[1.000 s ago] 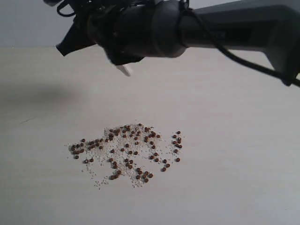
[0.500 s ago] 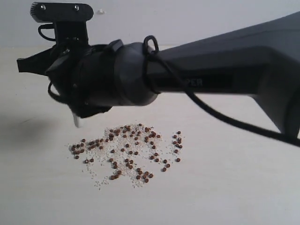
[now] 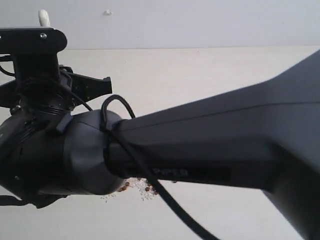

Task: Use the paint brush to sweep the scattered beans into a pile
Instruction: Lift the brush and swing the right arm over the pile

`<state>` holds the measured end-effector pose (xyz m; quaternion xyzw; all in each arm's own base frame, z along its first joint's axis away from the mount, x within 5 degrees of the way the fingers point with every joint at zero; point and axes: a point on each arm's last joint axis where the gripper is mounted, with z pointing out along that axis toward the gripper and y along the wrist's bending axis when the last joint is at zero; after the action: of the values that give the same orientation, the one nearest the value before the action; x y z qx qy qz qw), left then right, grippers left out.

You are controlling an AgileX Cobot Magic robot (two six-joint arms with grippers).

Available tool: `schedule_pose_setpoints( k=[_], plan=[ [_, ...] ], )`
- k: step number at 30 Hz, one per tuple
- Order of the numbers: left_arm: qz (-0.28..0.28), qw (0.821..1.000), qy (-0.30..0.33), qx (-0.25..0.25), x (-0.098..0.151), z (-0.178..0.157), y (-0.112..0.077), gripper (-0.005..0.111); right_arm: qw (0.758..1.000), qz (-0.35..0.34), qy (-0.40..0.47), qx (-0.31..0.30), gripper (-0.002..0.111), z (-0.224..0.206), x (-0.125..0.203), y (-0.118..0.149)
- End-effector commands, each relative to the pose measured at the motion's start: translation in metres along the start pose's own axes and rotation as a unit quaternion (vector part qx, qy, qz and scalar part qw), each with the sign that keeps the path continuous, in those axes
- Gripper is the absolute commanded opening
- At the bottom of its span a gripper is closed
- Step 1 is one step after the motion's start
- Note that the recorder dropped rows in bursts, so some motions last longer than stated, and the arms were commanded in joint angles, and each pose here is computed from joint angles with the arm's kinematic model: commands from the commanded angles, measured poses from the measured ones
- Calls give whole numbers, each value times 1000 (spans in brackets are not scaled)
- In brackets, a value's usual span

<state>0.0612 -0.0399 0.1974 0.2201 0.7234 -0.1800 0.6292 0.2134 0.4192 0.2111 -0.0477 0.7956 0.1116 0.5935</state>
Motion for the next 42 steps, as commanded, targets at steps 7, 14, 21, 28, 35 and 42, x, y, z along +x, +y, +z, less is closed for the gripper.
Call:
schedule_pose_setpoints(
  k=[7, 14, 21, 28, 35, 42],
  plan=[
    [0, 1000, -3, -1, -1, 0, 0, 0, 998, 14, 54, -28, 0, 10, 24, 12],
    [0, 1000, -3, -1, -1, 0, 0, 0, 997, 1, 63, -36, 0, 18, 51, 27],
    [0, 1000, -3, -1, -1, 0, 0, 0, 999, -13, 46, 8, 0, 28, 69, 23],
    [0, 1000, -3, -1, -1, 0, 0, 0, 996, -37, 33, 79, 0, 27, 66, 10],
    [0, 1000, -3, -1, -1, 0, 0, 0, 983, -103, 17, 150, 0, 24, 61, -2],
    [0, 1000, -3, -1, -1, 0, 0, 0, 983, -112, 12, 147, 0, 25, 60, -1]
  ],
)
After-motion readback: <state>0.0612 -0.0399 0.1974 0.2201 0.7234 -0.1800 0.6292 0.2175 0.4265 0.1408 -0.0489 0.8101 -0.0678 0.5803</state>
